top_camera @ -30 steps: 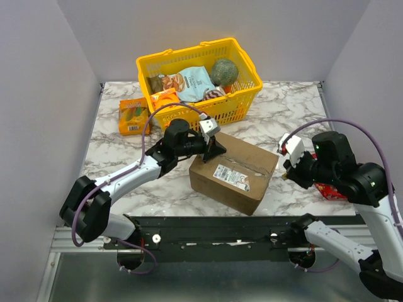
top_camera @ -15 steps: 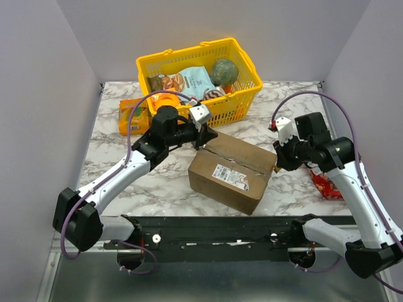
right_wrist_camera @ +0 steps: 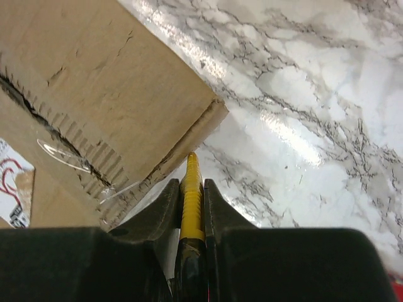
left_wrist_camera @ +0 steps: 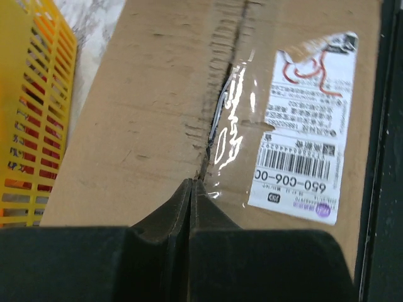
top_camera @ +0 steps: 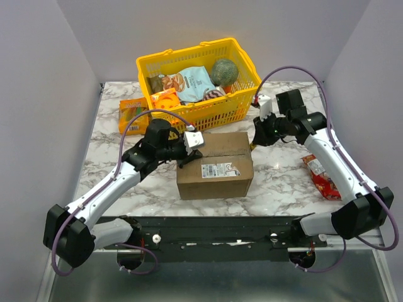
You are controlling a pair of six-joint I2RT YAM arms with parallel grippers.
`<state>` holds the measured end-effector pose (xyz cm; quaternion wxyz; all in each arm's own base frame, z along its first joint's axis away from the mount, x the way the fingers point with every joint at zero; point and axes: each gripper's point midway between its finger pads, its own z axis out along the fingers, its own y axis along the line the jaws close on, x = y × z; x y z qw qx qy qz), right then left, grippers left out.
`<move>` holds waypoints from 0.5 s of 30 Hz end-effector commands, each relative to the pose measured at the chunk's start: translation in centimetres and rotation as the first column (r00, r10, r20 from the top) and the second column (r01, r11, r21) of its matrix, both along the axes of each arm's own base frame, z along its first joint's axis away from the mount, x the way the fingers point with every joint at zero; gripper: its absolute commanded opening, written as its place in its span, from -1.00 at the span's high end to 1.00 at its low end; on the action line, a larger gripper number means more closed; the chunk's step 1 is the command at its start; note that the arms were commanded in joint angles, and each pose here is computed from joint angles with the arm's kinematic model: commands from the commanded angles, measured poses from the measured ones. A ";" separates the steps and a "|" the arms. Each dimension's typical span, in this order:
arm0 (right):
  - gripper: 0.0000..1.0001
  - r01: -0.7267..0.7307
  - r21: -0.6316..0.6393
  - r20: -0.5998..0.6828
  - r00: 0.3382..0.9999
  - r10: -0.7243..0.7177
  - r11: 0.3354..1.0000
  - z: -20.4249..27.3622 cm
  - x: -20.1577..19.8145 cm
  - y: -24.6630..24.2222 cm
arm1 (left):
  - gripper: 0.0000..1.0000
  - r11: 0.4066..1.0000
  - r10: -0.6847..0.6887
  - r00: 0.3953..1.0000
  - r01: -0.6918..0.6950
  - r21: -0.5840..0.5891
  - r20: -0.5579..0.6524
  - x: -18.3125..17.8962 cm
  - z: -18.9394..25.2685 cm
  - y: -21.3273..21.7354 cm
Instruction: Unpack the express box
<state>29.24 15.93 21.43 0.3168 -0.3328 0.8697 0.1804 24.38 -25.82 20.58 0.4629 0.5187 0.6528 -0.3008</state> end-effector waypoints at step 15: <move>0.99 0.401 0.387 -0.024 0.905 -0.425 0.830 7.6 2.6 -7.9 | 0.88 0.985 -0.153 0.984 0.144 -0.100 -0.087 1.5 6.7 -4.9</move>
